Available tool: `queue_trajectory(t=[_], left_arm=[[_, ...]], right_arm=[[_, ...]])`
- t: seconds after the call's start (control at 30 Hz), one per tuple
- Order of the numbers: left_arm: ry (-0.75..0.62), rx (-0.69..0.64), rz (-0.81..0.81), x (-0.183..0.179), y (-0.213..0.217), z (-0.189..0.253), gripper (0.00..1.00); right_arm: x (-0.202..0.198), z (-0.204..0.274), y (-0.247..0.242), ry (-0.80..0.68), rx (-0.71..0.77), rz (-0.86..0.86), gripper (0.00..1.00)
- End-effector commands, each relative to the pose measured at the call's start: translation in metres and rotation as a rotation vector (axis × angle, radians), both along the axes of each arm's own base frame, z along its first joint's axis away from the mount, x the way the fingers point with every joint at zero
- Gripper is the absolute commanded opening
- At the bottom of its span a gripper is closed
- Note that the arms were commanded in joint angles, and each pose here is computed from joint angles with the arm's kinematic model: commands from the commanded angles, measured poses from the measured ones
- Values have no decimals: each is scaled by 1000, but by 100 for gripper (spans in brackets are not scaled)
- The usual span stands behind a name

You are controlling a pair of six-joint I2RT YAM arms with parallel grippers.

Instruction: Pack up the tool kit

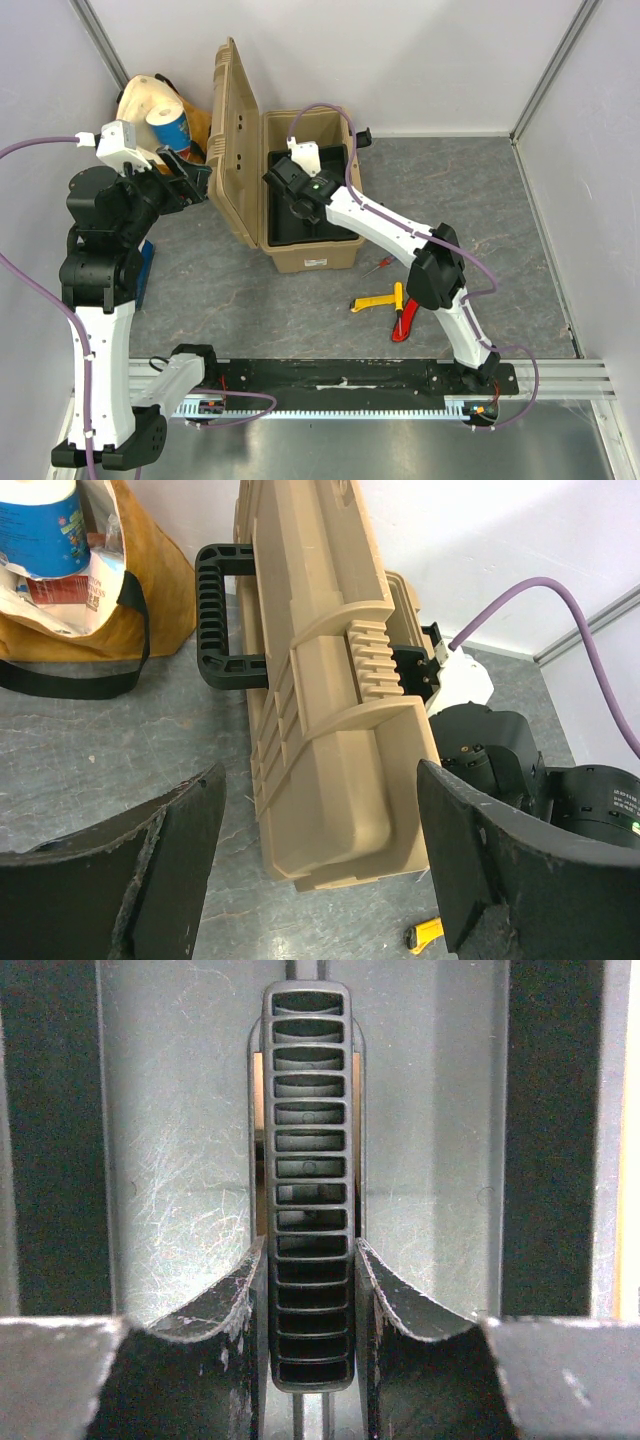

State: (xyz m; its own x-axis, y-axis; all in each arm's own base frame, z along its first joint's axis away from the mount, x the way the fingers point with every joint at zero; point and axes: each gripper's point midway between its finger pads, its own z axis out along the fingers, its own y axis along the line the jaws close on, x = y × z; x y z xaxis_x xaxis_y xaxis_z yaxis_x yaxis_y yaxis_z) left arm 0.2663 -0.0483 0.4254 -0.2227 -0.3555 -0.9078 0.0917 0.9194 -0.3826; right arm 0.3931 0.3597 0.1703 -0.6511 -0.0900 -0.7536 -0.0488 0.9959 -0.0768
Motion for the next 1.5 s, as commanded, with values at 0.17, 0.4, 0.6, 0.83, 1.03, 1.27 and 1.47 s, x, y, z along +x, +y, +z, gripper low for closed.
queue_trajectory(t=[0.17, 0.4, 0.6, 0.83, 1.03, 1.27, 1.47], left_arm=[[-44, 14, -6, 0, 0, 10, 82], [-43, 16, -6, 0, 0, 10, 82], [-42, 11, -7, 0, 0, 10, 82], [-42, 13, -9, 1, -1, 10, 82], [-42, 13, -9, 1, -1, 10, 82], [-40, 18, -2, 1, 1, 9, 82], [-40, 18, -1, 1, 1, 8, 82]], right_arm=[[1, 28, 10, 3, 155, 34, 0], [6, 44, 3, -8, 203, 25, 0], [6, 39, 1, 11, 213, 23, 0], [6, 27, -1, 22, 175, 22, 0], [0, 22, 14, 36, 196, 57, 0], [1, 19, 13, 28, 185, 33, 0], [0, 26, 20, 16, 229, 40, 0]])
